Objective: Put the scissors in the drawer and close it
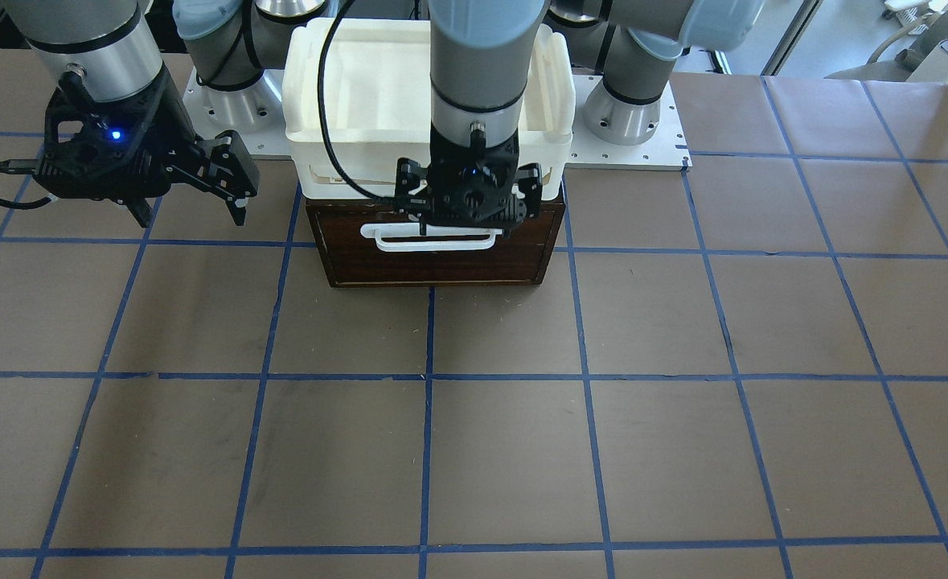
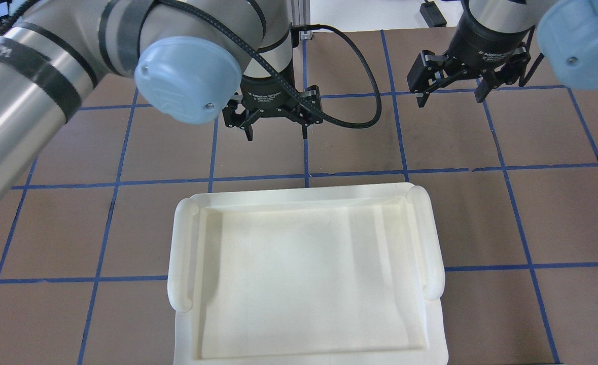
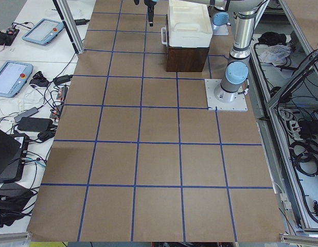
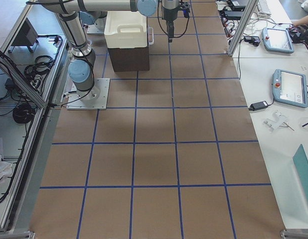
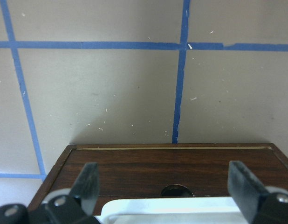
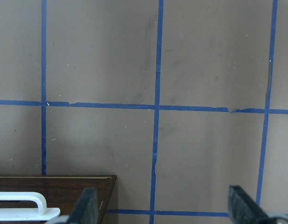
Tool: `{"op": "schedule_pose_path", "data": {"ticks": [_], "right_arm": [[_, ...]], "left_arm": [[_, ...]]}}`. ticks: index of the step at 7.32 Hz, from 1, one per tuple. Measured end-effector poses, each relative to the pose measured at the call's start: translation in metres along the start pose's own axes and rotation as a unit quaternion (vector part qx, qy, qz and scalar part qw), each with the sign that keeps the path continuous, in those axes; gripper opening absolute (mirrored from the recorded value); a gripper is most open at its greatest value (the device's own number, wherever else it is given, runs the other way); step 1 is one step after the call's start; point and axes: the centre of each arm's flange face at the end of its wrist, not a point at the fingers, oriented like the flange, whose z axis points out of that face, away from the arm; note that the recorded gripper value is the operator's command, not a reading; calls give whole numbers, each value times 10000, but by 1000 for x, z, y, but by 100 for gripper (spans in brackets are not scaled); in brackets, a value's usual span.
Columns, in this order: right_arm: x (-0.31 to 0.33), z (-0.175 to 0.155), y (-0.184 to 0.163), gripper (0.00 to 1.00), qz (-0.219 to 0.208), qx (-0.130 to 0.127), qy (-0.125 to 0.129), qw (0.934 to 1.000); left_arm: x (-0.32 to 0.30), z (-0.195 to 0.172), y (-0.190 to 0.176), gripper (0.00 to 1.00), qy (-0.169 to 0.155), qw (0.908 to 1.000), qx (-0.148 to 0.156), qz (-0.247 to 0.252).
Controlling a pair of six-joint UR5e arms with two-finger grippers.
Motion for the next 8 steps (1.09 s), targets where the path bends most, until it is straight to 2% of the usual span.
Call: {"op": "schedule_pose_path", "data": {"ticks": [2, 4, 6, 8], "right_arm": [[0, 0, 0, 100, -5, 5, 2, 10000], [0, 0, 0, 100, -6, 6, -1, 10000], [0, 0, 0, 100, -5, 5, 0, 10000], [0, 0, 0, 100, -3, 3, 5, 10000]], "left_arm": [[-8, -42, 29, 100, 92, 9994, 344, 44], [-27, -56, 38, 100, 111, 9989, 445, -63], [-86, -81, 34, 100, 88, 9971, 570, -499], [-150, -90, 29, 100, 45, 9966, 635, -524]]}}
